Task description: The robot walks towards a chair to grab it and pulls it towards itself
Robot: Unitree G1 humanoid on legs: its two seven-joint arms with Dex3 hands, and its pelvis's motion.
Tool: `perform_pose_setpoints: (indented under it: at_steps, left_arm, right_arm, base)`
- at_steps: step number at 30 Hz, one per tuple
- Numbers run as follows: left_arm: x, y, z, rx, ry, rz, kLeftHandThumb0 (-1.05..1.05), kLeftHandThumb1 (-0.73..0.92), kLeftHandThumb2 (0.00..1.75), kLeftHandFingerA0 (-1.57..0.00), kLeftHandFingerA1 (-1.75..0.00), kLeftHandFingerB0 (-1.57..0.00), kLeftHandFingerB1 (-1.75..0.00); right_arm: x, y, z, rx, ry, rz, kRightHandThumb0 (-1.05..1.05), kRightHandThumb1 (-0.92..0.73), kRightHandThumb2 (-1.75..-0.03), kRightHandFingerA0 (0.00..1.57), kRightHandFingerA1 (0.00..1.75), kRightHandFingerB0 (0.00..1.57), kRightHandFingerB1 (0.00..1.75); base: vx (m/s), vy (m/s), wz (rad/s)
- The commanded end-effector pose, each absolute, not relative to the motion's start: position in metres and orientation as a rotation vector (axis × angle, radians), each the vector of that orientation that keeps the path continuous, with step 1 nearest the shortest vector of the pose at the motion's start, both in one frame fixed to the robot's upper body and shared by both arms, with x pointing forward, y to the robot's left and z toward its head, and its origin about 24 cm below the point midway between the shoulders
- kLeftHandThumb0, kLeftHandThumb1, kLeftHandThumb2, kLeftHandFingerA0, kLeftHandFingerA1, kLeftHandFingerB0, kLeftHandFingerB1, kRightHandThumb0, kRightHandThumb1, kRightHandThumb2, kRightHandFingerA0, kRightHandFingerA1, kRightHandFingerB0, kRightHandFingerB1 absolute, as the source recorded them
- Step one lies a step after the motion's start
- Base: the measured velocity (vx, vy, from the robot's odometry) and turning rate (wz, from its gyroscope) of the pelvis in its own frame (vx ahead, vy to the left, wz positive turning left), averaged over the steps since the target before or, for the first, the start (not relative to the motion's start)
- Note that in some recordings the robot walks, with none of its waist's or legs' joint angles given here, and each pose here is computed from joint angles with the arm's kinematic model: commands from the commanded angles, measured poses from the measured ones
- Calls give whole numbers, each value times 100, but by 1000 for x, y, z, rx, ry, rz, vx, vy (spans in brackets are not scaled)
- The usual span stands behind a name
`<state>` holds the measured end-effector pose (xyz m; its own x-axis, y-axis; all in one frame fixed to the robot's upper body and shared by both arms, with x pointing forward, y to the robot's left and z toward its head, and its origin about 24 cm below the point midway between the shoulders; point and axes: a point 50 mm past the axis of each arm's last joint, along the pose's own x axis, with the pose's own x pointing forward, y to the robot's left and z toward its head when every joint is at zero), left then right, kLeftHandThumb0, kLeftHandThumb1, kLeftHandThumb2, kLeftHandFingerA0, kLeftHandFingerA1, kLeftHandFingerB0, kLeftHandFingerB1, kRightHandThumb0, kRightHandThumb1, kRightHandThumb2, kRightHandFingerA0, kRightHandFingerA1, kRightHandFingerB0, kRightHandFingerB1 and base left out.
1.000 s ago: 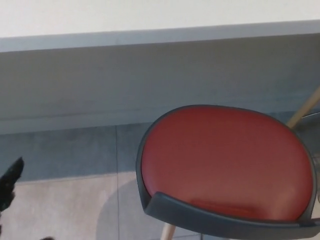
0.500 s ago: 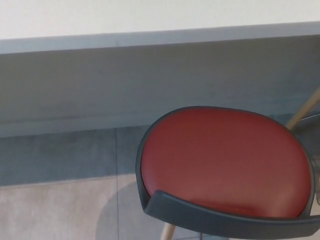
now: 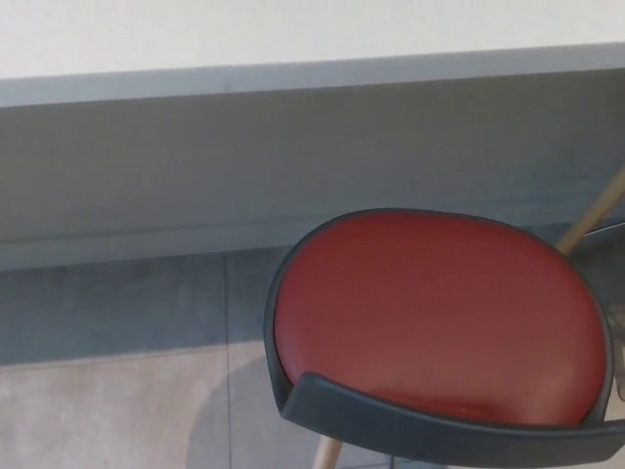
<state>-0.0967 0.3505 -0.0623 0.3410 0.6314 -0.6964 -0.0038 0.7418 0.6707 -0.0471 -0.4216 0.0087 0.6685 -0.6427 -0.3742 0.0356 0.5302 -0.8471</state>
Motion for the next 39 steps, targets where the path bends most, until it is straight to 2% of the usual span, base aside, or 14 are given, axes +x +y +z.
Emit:
perform_pose_setpoints:
  at_steps: [1, 4, 8, 10, 15, 16, 20, 22, 23, 24, 30, 31, 38, 39]
  left_arm:
    - [-114, 349, -80, 227, 1131, 659, -74, 41, 74, 0, 0, 0, -1]
    - [-129, 343, -90, 89, 1249, 694, -80, 48, 79, 0, 0, 0, -2]
    - [-130, 344, -91, 80, 1258, 693, -80, 48, 79, 0, 0, 0, -2]
    - [-122, 336, -105, 26, 1342, 672, -73, 50, 87, 0, -14, 0, -11]
    - [-117, 335, -109, 22, 1349, 672, -71, 49, 84, 0, -14, 0, -10]
    - [-100, 335, -114, 2, 1315, 680, -62, 49, 87, 0, -28, 0, -25]
    - [-85, 333, -120, -33, 1278, 702, -67, 47, 84, -3, -39, -2, -27]
    - [-80, 331, -122, -53, 1266, 697, -61, 46, 83, 0, -35, 0, -27]
    - [-76, 330, -124, -79, 1254, 706, -57, 44, 82, 0, -34, 0, -30]
    - [-75, 330, -124, -88, 1252, 712, -57, 43, 81, 0, -36, 0, -31]
    - [-77, 328, -125, -69, 1265, 699, -60, 44, 82, -2, -42, 0, -34]
    - [-77, 326, -126, -107, 1257, 718, -33, 48, 100, 0, -50, 0, -49]
    - [-71, 321, -130, -148, 1240, 709, -34, 45, 98, 0, -51, 0, -49]
    - [-67, 322, -129, -143, 1223, 692, -56, 42, 83, -1, -41, -5, -42]
  right_arm:
    - [-61, -409, -41, -414, 848, -715, -101, -73, -103, 0, 0, 0, 2]
    - [-60, -395, -70, -150, 892, -827, -95, -69, -104, 0, 5, 0, 8]
    - [-60, -395, -72, -120, 891, -836, -95, -69, -104, 0, 5, 0, 8]
    - [-42, -378, -96, 80, 930, -918, -85, -59, -99, 0, 10, 0, 20]
    - [-35, -375, -101, 73, 973, -887, -82, -57, -99, 3, 16, 1, 22]
    - [-10, -368, -109, 115, 977, -798, -93, -66, -101, 7, 13, 0, 9]
    - [17, -363, -112, 146, 961, -695, -88, -61, -102, 0, 12, 0, 15]
    - [24, -361, -114, 164, 962, -684, -88, -59, -102, 0, 12, 0, 16]
    - [29, -357, -117, 174, 961, -687, -98, -64, -101, 13, 12, 4, 4]
    - [30, -356, -118, 186, 965, -697, -93, -61, -102, 0, 8, 0, 10]
    - [31, -355, -119, 195, 997, -717, -99, -64, -103, 11, 13, 0, 4]
    - [39, -348, -123, 238, 986, -686, -86, -63, -104, 0, 12, 0, 14]
    - [50, -336, -127, 329, 954, -626, -93, -67, -102, 0, 5, 0, 8]
    - [52, -331, -129, 308, 961, -602, -93, -69, -105, 0, 6, 0, 8]
  base:
    - [0, 0, 0]
    - [0, 0, 0]
    - [0, 0, 0]
    - [0, 0, 0]
    - [0, 0, 0]
    - [0, 0, 0]
    - [0, 0, 0]
    - [0, 0, 0]
    - [0, 0, 0]
    - [0, 0, 0]
    - [0, 0, 0]
    - [0, 0, 0]
    - [0, 0, 0]
    - [0, 0, 0]
